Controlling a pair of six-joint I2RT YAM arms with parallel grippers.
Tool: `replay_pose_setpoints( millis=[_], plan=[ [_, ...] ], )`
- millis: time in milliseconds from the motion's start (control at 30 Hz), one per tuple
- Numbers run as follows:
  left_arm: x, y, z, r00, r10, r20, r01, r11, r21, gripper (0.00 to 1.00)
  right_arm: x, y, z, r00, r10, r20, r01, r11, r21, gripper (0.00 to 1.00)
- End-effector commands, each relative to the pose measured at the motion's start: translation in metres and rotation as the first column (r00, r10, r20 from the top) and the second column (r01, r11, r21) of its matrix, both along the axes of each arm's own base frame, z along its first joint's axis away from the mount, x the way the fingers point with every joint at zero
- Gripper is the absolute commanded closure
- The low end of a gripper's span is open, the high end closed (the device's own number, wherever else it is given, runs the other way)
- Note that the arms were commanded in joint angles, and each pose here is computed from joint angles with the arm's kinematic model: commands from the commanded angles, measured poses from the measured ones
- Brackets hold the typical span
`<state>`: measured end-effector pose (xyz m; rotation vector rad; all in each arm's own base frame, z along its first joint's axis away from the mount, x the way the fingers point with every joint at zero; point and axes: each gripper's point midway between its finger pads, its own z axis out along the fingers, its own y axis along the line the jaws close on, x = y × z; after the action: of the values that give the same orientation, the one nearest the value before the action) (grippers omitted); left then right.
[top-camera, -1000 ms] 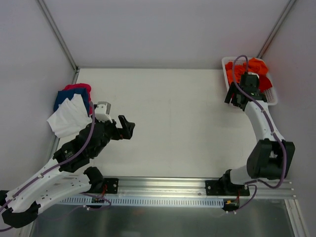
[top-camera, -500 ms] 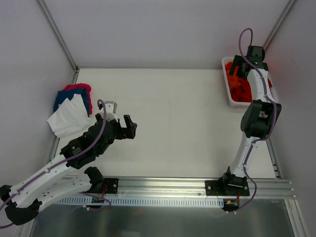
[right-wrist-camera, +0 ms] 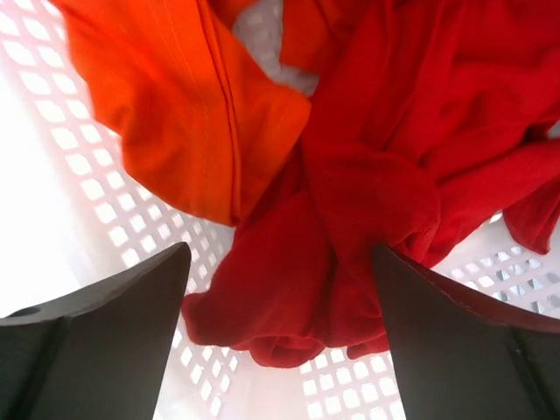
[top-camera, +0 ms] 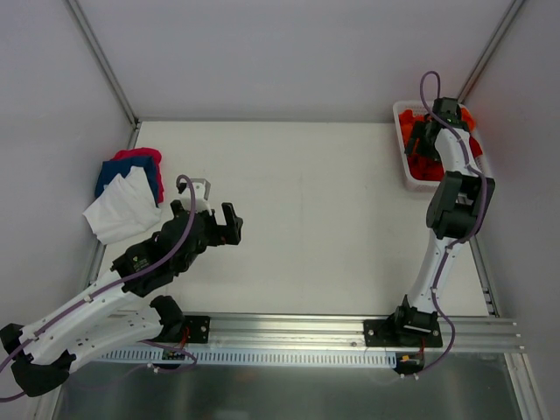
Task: Fold and stack the t-shirts
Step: Grab the tshirt from the pile
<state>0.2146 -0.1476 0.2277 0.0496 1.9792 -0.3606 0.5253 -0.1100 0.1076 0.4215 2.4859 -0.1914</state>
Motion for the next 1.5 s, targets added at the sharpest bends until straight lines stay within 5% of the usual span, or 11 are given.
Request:
replay_pose_setpoints(
  millis=[0, 133, 167, 200, 400, 600, 967, 1300, 1467],
  plan=[
    [0.004, 0.001, 0.012, 0.999, 0.016, 0.035, -0.015, 1.0, -0.015, 0.01, -0.015, -0.004, 0.009, 0.999, -0.028, -0.019, 0.028, 1.0, -0.015, 0.23],
    [0.003, 0.001, 0.011, 0.999, 0.02, 0.03, -0.019, 1.0, -0.023, 0.01, -0.028, -0.007, 0.007, 0.998, -0.046, -0.041, 0.044, 0.998, -0.033, 0.67],
    [0.003, 0.001, 0.011, 0.999, 0.018, 0.029, -0.017, 0.999, -0.027, 0.01, -0.031, -0.009, 0.007, 0.997, -0.059, -0.046, 0.056, 0.997, -0.045, 0.91],
    [0.003, 0.001, 0.011, 0.999, 0.017, 0.029, -0.016, 0.999, -0.03, 0.01, -0.036, -0.01, 0.008, 0.996, -0.071, -0.049, 0.069, 0.996, -0.051, 0.99],
    [0.003, -0.001, 0.01, 1.0, 0.01, 0.024, -0.009, 1.0, -0.026, 0.01, -0.039, 0.006, 0.037, 0.999, -0.03, 0.025, 0.03, 1.0, -0.006, 1.0],
    [0.007, -0.003, -0.003, 0.999, 0.044, -0.011, -0.044, 0.999, -0.015, 0.01, -0.053, 0.054, 0.141, 0.971, 0.107, 0.214, -0.118, 0.992, 0.039, 1.0],
    [0.019, -0.023, -0.035, 0.991, 0.064, -0.121, -0.057, 0.996, 0.062, 0.01, -0.153, 0.172, 0.298, 0.773, 0.364, 0.52, -0.47, 0.878, 0.084, 0.99],
    [0.021, -0.031, -0.04, 0.986, 0.068, -0.151, -0.061, 0.997, 0.052, 0.01, -0.278, 0.235, 0.412, 0.463, 0.404, 0.789, -0.757, 0.643, 0.116, 1.0],
    [0.02, -0.029, -0.038, 0.986, 0.075, -0.15, -0.072, 0.997, 0.026, 0.01, -0.323, 0.27, 0.462, 0.299, 0.366, 0.882, -0.905, 0.401, 0.14, 1.0]
  ],
)
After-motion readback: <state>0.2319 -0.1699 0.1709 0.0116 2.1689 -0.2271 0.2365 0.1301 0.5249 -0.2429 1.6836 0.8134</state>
